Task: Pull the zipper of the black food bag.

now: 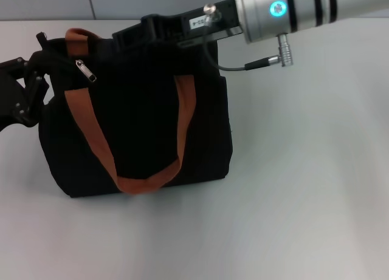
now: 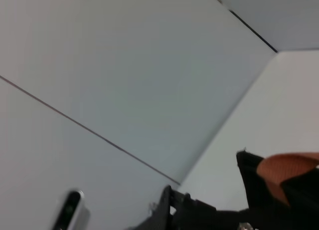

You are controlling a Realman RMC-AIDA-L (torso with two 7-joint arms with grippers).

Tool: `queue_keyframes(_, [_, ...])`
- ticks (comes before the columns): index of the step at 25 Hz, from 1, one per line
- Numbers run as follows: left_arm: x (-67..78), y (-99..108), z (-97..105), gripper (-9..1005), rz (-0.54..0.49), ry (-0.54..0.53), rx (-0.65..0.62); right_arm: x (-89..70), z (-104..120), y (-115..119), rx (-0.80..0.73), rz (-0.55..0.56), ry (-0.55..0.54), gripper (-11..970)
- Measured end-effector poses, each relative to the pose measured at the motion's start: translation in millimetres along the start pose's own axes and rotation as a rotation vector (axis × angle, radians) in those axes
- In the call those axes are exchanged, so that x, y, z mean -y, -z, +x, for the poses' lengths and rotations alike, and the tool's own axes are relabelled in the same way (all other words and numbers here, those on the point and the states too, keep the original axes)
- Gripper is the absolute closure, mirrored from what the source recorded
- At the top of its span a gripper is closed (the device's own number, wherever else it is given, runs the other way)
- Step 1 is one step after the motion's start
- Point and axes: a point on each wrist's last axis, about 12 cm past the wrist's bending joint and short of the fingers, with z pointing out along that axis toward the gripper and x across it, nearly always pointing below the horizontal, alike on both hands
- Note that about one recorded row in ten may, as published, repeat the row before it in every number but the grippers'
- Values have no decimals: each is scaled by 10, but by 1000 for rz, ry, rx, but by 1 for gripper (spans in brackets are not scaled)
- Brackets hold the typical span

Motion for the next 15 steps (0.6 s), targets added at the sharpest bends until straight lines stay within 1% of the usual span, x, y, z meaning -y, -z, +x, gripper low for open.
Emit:
queue_keyframes(1, [0,0,0,996,0,0,0,0,0,0,0,0,0,498])
queue_keyframes(2, [-6,-9,0,994,0,0,-1,-14,-21,-61,-20,24,10,538])
queue_keyframes(10, [-12,-30,-6,984,4,4,1,-51,-78,-221,-57,91,62,612])
queue_keyframes(15, [-14,-49,-9,977,10,4,2,-89,-110,-314,-82,120,104,613])
